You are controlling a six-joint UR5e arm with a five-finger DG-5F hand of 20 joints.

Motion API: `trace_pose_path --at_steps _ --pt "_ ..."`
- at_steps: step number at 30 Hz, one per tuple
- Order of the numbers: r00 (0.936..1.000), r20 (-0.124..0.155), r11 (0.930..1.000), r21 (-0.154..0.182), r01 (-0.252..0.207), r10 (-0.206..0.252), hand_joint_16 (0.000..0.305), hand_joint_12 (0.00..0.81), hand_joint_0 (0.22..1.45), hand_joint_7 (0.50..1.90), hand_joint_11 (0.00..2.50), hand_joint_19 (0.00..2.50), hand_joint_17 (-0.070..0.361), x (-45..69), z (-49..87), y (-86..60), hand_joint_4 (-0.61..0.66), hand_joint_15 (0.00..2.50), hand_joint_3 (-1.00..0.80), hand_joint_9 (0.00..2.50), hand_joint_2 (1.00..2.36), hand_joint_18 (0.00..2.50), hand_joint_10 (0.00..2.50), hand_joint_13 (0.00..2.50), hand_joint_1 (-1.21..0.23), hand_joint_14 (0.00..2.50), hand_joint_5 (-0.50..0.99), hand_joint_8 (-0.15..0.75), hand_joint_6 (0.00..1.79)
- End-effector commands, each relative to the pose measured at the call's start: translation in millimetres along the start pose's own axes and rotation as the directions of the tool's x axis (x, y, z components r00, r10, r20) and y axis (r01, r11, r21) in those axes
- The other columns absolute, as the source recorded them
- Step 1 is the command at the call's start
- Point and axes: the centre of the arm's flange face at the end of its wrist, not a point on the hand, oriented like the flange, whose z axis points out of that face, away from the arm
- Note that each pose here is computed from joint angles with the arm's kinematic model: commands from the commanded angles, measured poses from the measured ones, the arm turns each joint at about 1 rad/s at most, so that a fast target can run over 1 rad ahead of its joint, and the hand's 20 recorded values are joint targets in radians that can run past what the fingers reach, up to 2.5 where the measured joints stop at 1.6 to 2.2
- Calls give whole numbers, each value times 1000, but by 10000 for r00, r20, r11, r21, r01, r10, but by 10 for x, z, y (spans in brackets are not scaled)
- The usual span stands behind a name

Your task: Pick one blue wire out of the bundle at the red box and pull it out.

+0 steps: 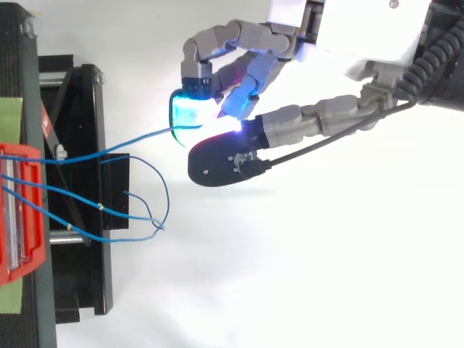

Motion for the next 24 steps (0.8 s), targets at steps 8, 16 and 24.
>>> trace_pose_path --at_steps 8,16,24 --pt "10000 9 9995 -311 48 -48 62 387 587 872 689 535 140 1 43 170 210 399 -107 1105 1019 441 27 616 -714 17 -101 261 786" --pt "9996 -134 9997 -52 235 -236 61 384 596 845 704 525 138 45 16 150 172 396 -13 1110 1023 460 26 623 -711 17 -117 260 862" --pt "9993 -309 9997 -107 204 -207 65 403 596 881 707 501 147 59 11 164 200 390 32 1139 1018 494 24 636 -724 18 -99 268 864"
